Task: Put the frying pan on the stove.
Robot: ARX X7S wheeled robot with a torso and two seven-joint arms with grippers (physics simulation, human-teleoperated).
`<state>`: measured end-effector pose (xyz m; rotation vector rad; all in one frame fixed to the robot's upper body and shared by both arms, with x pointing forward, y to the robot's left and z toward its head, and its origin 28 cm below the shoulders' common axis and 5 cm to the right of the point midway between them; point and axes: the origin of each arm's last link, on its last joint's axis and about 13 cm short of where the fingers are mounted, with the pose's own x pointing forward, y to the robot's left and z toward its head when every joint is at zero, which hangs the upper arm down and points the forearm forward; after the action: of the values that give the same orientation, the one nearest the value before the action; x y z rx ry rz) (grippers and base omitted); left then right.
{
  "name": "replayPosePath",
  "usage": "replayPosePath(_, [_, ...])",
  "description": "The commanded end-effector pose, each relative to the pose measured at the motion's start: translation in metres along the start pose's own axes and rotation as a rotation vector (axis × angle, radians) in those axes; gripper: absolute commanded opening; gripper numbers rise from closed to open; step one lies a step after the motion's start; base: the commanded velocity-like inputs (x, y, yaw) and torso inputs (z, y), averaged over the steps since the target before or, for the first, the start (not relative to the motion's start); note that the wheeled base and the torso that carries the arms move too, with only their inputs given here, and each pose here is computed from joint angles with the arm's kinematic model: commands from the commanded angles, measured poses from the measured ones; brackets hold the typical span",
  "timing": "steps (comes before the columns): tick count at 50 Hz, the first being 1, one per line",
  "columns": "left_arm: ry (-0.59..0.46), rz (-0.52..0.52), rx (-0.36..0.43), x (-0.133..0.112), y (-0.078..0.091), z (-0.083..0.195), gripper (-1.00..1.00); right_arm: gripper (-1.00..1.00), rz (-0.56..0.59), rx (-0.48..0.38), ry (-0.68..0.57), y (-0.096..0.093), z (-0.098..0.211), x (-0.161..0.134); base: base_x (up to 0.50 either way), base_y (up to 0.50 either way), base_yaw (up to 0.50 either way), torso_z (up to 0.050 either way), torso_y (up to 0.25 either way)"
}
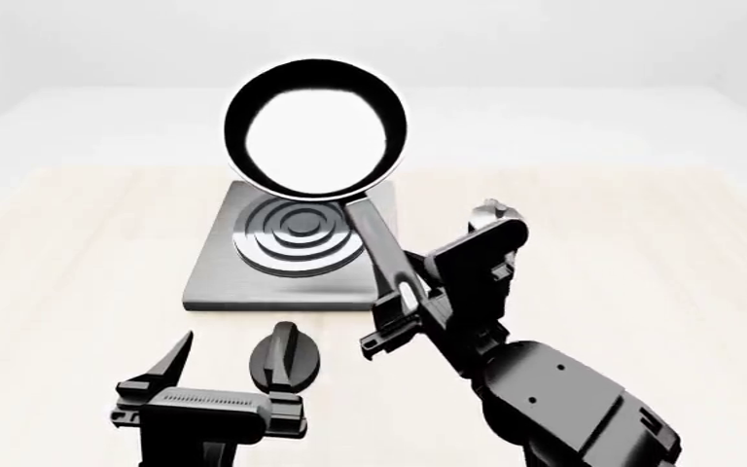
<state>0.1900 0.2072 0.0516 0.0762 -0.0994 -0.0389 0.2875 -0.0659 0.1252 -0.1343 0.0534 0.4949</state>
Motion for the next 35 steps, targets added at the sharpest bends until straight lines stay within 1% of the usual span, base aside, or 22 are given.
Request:
replayPosePath(1, [0.000, 0.001, 0.000, 0.000, 0.000, 0.000, 1.00, -1.00, -0.008, -0.023, -0.044, -0.012, 0.024, 0.012, 0.00, 0.00, 0.00, 0.000, 0.000])
replayPosePath(4, [0.001, 0.003, 0.000, 0.000, 0.001, 0.000, 1.00, -1.00, 0.002, -0.022, -0.019, -0.013, 0.026, 0.016, 0.00, 0.00, 0.00, 0.000, 0.003])
replayPosePath(5, [0.001, 0.003, 0.000, 0.000, 0.001, 0.000, 1.00, -1.00, -0.005, -0.039, 0.023, -0.013, 0.027, 0.016, 0.00, 0.00, 0.00, 0.000, 0.000])
replayPosePath(6, [0.000, 0.004, -0.001, -0.001, 0.001, 0.000, 1.00, -1.00, 0.000, -0.021, -0.005, -0.014, 0.028, 0.018, 0.00, 0.00, 0.00, 0.000, 0.000])
replayPosePath(7, [0.000, 0.004, -0.001, -0.001, 0.001, 0.000, 1.00, -1.00, 0.000, -0.021, -0.005, -0.014, 0.028, 0.018, 0.00, 0.00, 0.00, 0.000, 0.010])
replayPosePath(15, [0.003, 0.003, -0.003, -0.001, 0.000, -0.001, 1.00, -1.00, -0.001, -0.013, 0.026, -0.017, 0.032, 0.024, 0.00, 0.00, 0.00, 0.001, 0.001])
replayPosePath(17, [0.004, 0.003, -0.003, -0.001, 0.000, -0.002, 1.00, -1.00, 0.012, 0.002, 0.032, -0.017, 0.032, 0.025, 0.00, 0.00, 0.00, 0.000, 0.005])
replayPosePath(18, [0.003, 0.003, -0.003, -0.001, 0.000, -0.002, 1.00, -1.00, 0.012, -0.010, 0.045, -0.017, 0.032, 0.025, 0.00, 0.00, 0.00, 0.000, 0.000])
replayPosePath(27, [0.002, 0.004, -0.006, -0.002, 0.001, -0.001, 1.00, -1.00, 0.019, -0.018, 0.081, -0.019, 0.031, 0.033, 0.00, 0.00, 0.00, 0.000, 0.002])
replayPosePath(35, [0.000, 0.005, -0.004, -0.001, 0.001, 0.000, 1.00, -1.00, 0.032, -0.012, 0.104, -0.018, 0.030, 0.038, 0.00, 0.00, 0.00, 0.001, 0.001])
